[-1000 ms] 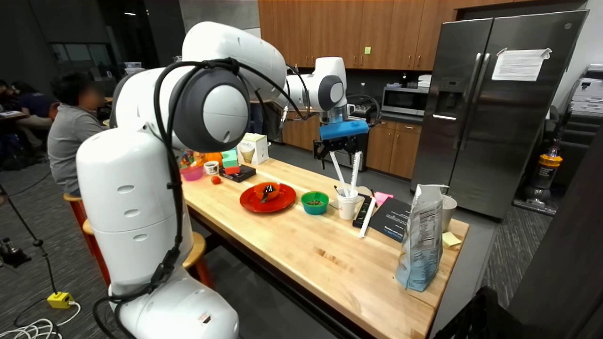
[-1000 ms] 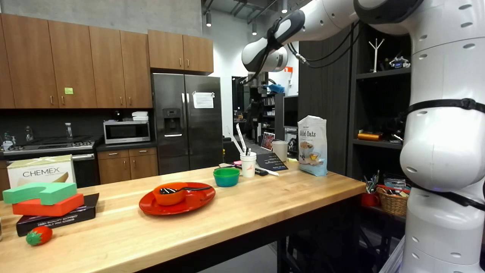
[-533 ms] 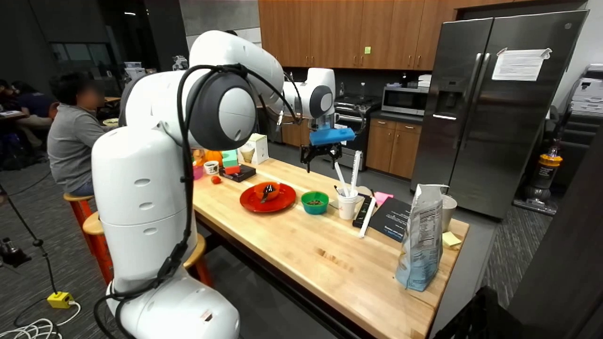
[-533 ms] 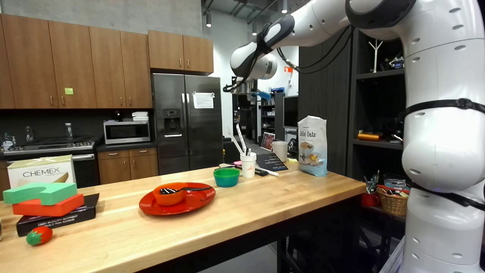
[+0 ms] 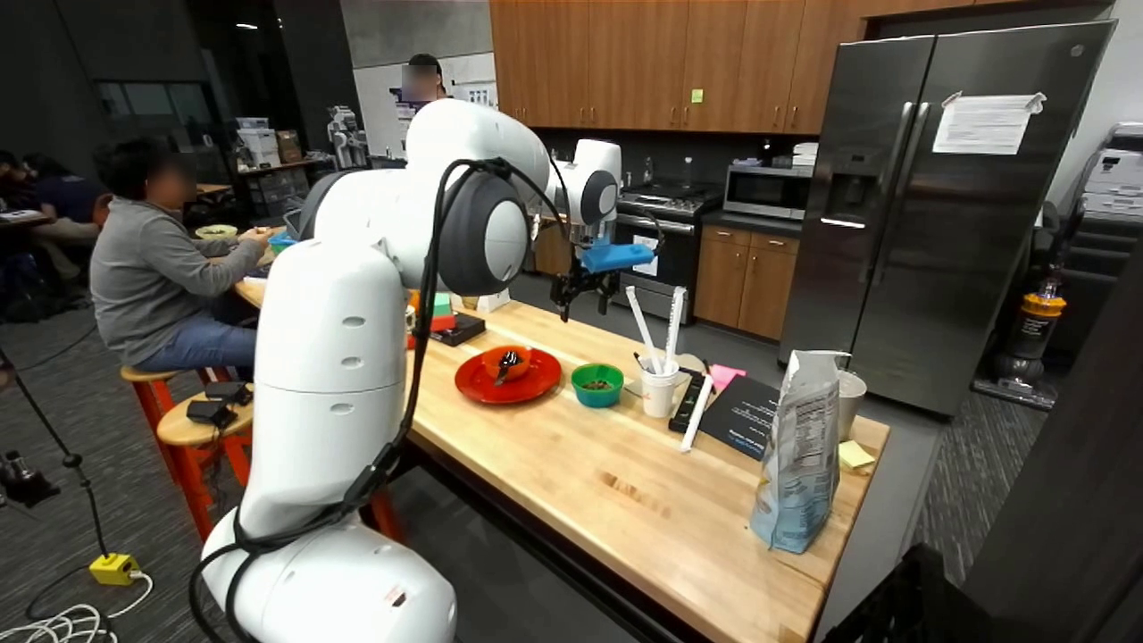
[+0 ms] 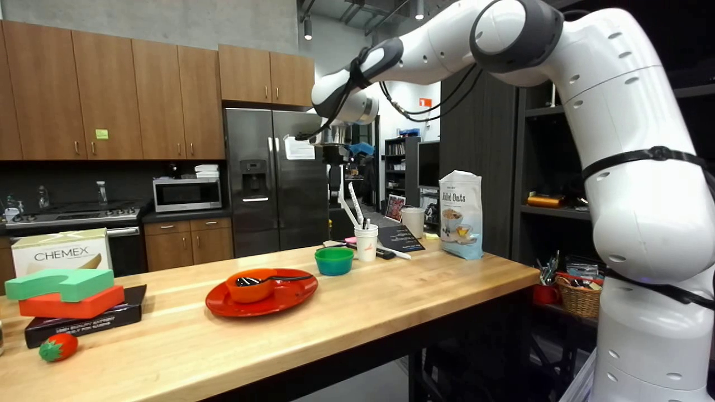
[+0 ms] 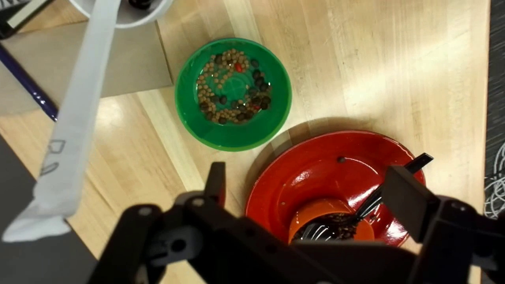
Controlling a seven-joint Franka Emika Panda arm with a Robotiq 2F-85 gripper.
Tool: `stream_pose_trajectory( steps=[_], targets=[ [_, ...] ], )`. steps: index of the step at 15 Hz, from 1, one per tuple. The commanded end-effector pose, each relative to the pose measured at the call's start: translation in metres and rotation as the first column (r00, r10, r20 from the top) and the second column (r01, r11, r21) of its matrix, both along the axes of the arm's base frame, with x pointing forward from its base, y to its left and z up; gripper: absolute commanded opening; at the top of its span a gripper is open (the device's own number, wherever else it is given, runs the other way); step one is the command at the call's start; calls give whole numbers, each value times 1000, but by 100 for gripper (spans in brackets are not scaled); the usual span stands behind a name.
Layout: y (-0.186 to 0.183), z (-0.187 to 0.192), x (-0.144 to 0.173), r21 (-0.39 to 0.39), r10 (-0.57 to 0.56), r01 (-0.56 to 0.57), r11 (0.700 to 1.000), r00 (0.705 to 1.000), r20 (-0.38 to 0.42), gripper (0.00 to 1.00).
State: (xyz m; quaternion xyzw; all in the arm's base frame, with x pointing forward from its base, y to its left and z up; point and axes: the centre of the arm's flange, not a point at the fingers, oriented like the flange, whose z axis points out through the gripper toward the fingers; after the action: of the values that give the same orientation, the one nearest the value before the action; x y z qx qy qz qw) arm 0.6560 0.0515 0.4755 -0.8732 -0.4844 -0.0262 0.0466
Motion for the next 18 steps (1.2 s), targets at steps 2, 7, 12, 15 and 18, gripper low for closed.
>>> stream_pose_trajectory(
  steps=[2,7,12,15,18],
  targets=[
    [23,1,31,32,69,-68,997,997,-24,100],
    [63,-8,35,67,200,-196,978,979,-51,100],
    [104,-10,16,63,257,-253,965,963,-78,100],
    [121,-12,6,56,278,-274,960,956,-96,100],
    [124,-19,7,53,261,-257,965,961,-95,100]
  ],
)
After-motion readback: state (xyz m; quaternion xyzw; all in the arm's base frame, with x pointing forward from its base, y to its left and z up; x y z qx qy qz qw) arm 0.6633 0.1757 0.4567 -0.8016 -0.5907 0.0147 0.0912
